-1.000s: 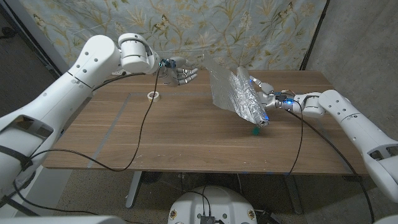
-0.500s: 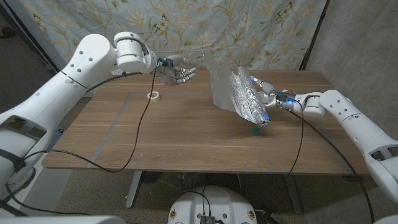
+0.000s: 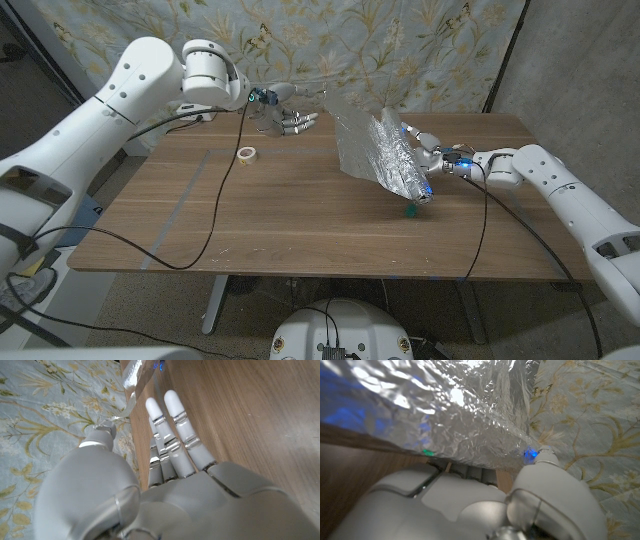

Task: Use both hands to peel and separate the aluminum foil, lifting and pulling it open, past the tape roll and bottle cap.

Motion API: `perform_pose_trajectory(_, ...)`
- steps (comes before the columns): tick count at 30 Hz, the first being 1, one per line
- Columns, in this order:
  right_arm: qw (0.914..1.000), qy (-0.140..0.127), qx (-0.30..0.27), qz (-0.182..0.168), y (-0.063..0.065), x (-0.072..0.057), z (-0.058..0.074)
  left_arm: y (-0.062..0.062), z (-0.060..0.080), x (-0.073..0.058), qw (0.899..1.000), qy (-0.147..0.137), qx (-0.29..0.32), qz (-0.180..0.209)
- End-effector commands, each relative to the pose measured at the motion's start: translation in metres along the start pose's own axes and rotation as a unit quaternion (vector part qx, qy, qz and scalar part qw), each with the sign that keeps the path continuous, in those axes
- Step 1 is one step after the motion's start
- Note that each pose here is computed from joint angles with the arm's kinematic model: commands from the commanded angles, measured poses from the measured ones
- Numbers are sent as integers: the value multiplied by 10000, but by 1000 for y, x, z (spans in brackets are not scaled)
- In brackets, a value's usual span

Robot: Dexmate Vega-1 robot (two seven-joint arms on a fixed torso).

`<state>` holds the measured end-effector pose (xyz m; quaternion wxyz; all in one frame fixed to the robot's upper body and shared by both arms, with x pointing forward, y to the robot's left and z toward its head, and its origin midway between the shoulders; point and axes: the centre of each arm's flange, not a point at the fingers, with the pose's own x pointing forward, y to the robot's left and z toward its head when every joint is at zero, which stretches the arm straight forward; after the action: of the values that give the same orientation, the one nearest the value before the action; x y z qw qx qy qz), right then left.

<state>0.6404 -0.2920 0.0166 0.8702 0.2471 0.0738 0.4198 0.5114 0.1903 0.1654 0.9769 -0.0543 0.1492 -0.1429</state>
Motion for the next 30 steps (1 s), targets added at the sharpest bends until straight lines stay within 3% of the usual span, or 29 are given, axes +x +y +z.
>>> perform_pose_trajectory(1,9999,10,-95,59,1,2,-2,-10,10,2,9987,278,425,61)
perform_pose_trajectory(15,9998,-31,-143,123,3,1,-5,-32,19,32,9946,638,817,38)
perform_pose_trajectory(30,9997,-114,-144,132,2,-2,-2,-50,20,62,9894,940,1103,-18)
